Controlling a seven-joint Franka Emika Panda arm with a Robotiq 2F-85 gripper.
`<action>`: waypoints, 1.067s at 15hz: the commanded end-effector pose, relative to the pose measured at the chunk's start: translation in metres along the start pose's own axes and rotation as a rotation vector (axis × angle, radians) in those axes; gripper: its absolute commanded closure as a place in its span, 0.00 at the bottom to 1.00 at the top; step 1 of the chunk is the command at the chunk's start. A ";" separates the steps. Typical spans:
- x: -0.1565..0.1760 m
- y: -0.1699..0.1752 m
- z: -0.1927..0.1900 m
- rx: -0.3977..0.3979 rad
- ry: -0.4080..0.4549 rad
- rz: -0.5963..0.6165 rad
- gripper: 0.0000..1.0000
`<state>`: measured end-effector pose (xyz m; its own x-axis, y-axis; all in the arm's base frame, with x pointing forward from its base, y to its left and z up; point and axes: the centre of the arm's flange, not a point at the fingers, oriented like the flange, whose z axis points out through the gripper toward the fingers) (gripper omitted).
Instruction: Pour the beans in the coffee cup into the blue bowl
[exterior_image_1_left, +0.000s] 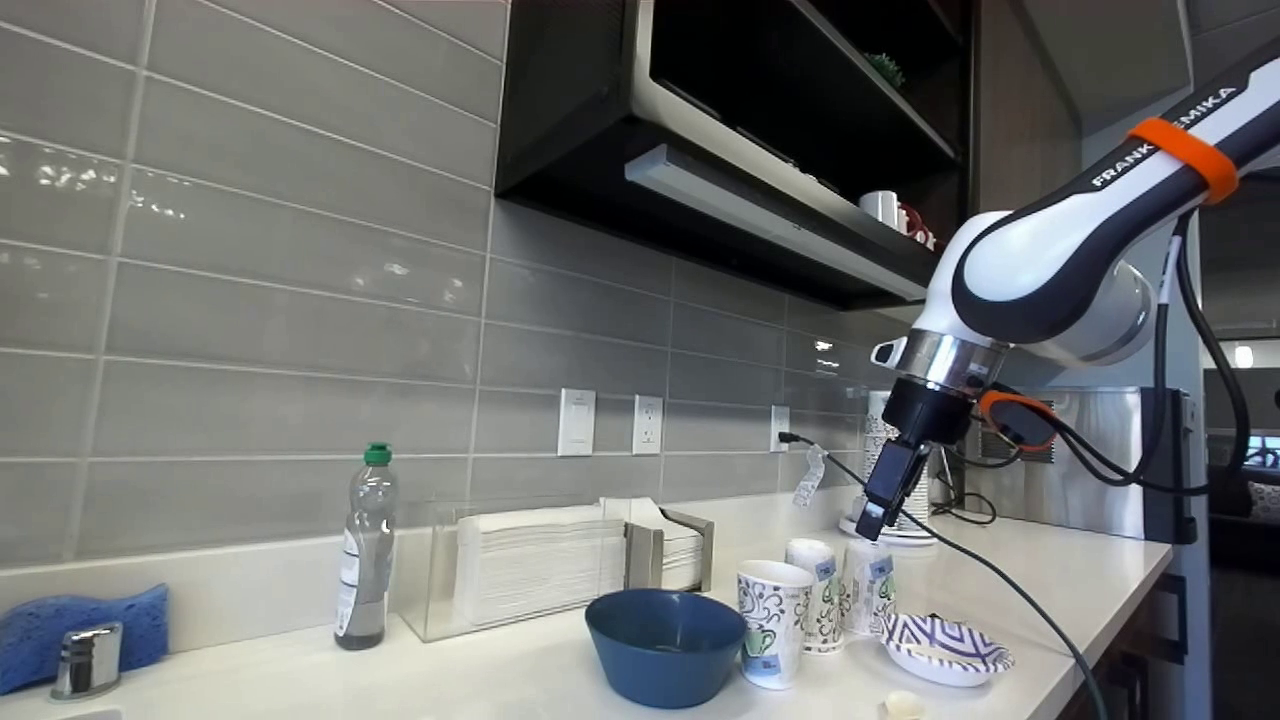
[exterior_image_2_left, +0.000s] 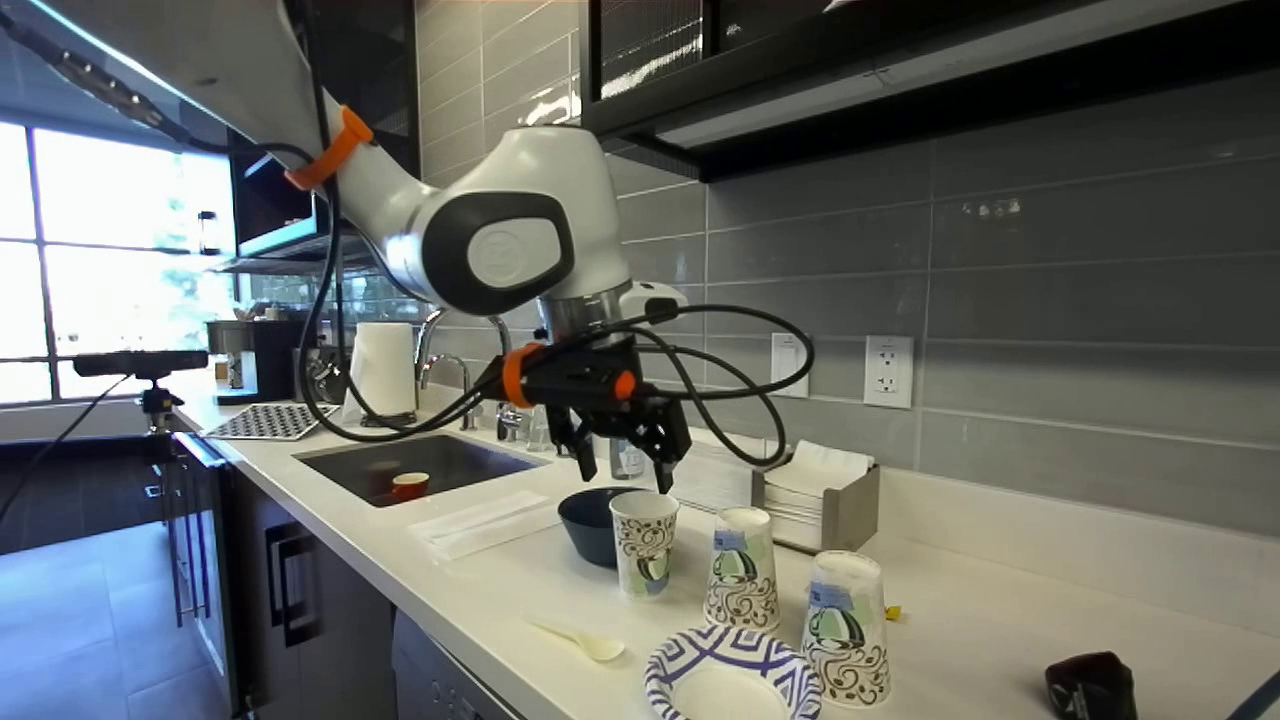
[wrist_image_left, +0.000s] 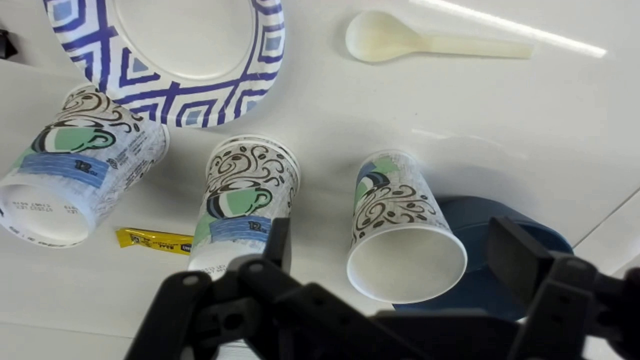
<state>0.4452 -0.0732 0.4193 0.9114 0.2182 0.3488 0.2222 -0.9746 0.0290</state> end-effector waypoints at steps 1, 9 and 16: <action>0.000 0.000 0.000 0.000 0.000 0.000 0.00; 0.014 -0.012 0.018 0.008 0.048 0.143 0.00; 0.024 -0.012 0.044 -0.006 0.088 0.276 0.00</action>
<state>0.4649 -0.0528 0.3958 0.9155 -0.0037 0.4023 0.0182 -0.9985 -0.0507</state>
